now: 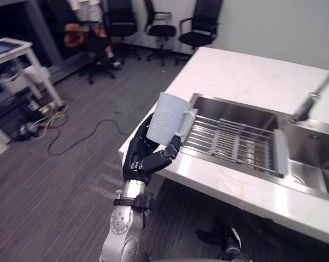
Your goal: Walk over to the sink, pick up the cup, carry it to the dishwasher, place the cup inside the dishwasher, then close the dishwasher door
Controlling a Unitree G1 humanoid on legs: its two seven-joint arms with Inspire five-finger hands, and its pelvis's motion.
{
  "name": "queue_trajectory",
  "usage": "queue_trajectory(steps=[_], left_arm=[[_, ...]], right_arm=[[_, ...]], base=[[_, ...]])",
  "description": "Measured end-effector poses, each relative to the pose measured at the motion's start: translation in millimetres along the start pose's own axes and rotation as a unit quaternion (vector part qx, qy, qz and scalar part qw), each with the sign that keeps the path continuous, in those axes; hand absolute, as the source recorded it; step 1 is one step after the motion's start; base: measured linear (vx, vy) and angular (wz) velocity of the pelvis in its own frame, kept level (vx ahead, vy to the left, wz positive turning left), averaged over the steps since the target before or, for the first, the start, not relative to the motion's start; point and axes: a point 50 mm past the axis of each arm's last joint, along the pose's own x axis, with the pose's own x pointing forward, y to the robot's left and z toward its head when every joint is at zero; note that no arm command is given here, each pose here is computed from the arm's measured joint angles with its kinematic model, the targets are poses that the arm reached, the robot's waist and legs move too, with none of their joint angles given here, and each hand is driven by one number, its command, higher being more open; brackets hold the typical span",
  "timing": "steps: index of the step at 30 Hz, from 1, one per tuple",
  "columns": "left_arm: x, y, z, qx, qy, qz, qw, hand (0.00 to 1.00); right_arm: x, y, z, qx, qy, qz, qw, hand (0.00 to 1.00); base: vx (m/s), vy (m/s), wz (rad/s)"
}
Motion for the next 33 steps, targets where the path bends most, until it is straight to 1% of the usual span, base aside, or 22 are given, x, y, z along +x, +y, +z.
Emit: queue_trajectory(steps=[4, 6, 8, 12, 14, 19, 23, 26, 28, 31, 33], left_arm=[[0, 4, 3, -0.004, -0.01, 0.016, 1.0, 0.3], [-1, 4, 3, -0.009, -0.01, 0.018, 1.0, 0.3], [-1, 7, 5, -0.008, -0.019, 0.022, 1.0, 0.3], [-3, 17, 7, 0.001, -0.022, 0.041, 0.999, 0.3], [-3, 17, 7, 0.002, -0.022, 0.04, 0.999, 0.3], [-3, 10, 4, 0.009, -0.008, 0.005, 1.0, 0.3], [-2, 9, -1, 0.014, 0.002, -0.003, 1.0, 0.3], [2, 0, -10, 0.015, 0.018, -0.035, 0.999, 0.3], [-1, -12, -22, 0.002, 0.043, -0.053, 0.998, 0.3], [-4, -19, -25, -0.006, 0.05, -0.068, 0.996, 0.3], [-3, -22, -25, -0.022, 0.05, -0.072, 0.996, 0.3]], right_arm=[[7, 6, 16, -0.012, -0.025, 0.001, 1.0, 0.9], [7, -1, 20, -0.034, -0.035, -0.006, 0.999, 0.9], [10, 0, 28, -0.042, -0.046, -0.005, 0.998, 0.9], [15, 18, 41, -0.061, -0.067, 0.021, 0.996, 0.9], [17, 26, 48, -0.067, -0.076, 0.029, 0.994, 0.9], [19, 36, 56, -0.093, -0.091, 0.051, 0.99, 0.9], [16, 49, 61, -0.115, -0.109, 0.078, 0.984, 0.9], [13, 56, 69, -0.117, -0.13, 0.093, 0.98, 0.9], [12, 58, 70, -0.122, -0.134, 0.098, 0.979, 0.9], [10, 64, 72, -0.123, -0.142, 0.108, 0.976, 0.9], [2, 66, 74, -0.115, -0.157, 0.11, 0.975, 0.9]], base=[[-0.04, 0.02, 1.08], [0.0, 0.044, 0.95], [0.01, 0.116, 0.65], [0.03, 0.122, 0.46], [0.09, 0.146, 0.49], [0.17, 0.101, 0.82], [0.26, 0.035, 0.69], [0.28, -0.066, 1.02], [0.34, -0.101, 0.77], [0.28, -0.086, 0.4], [0.25, -0.098, 0.43]])
